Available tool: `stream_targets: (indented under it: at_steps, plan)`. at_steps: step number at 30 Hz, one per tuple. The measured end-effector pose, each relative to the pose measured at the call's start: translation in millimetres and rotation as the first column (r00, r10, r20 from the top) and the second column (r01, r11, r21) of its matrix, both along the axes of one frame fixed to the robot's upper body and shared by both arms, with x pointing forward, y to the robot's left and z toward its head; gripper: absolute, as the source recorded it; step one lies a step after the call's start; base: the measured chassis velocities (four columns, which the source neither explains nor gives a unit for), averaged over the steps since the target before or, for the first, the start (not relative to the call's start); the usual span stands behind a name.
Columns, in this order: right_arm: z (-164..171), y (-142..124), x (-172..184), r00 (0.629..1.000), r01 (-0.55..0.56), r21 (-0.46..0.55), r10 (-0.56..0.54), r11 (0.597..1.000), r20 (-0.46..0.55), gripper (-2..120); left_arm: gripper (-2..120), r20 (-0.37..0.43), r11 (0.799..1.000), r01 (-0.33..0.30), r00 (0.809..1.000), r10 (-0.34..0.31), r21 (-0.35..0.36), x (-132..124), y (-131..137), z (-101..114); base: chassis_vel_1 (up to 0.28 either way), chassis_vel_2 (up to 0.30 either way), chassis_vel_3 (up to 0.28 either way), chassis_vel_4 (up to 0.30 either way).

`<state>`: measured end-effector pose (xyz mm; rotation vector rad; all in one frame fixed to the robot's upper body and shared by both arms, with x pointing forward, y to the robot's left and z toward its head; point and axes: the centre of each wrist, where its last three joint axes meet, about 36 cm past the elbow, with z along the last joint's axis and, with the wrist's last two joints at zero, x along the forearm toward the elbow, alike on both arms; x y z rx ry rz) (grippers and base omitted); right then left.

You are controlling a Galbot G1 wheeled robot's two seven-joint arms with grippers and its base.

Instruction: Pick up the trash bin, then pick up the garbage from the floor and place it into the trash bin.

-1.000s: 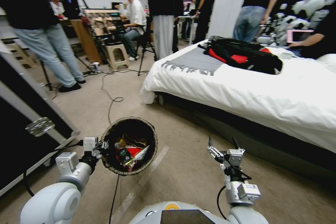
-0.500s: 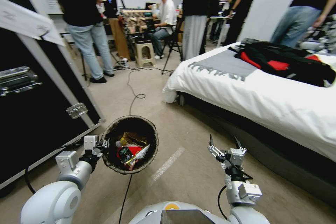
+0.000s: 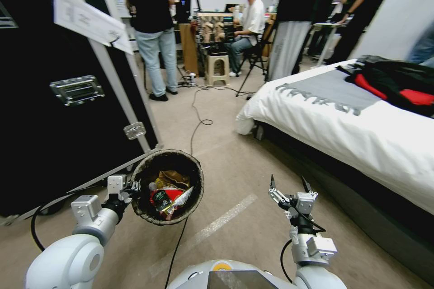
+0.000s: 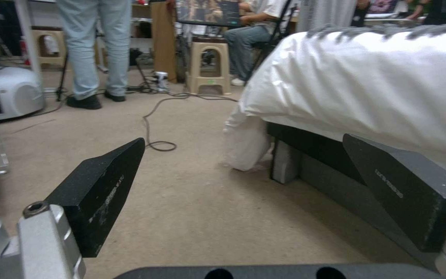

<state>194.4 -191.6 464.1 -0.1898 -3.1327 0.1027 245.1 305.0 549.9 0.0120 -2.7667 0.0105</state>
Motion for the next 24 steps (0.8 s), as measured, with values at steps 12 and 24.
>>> stream_targets:
  at_steps: [12,24]
  plan:
    - [-3.7,1.3,1.1,1.0,0.006,0.006,-0.006,1.0,-0.008,100,1,0.01,1.0,0.007,1.0,-0.007,0.005,2.1,-0.2,1.9,0.105,0.109,0.102,0.111]
    - [-4.1,2.1,2.0,1.0,0.012,0.01,-0.012,1.0,-0.012,100,1,0.012,1.0,0.003,1.0,-0.003,0.011,2.7,-0.6,2.2,0.094,0.092,0.091,0.096]
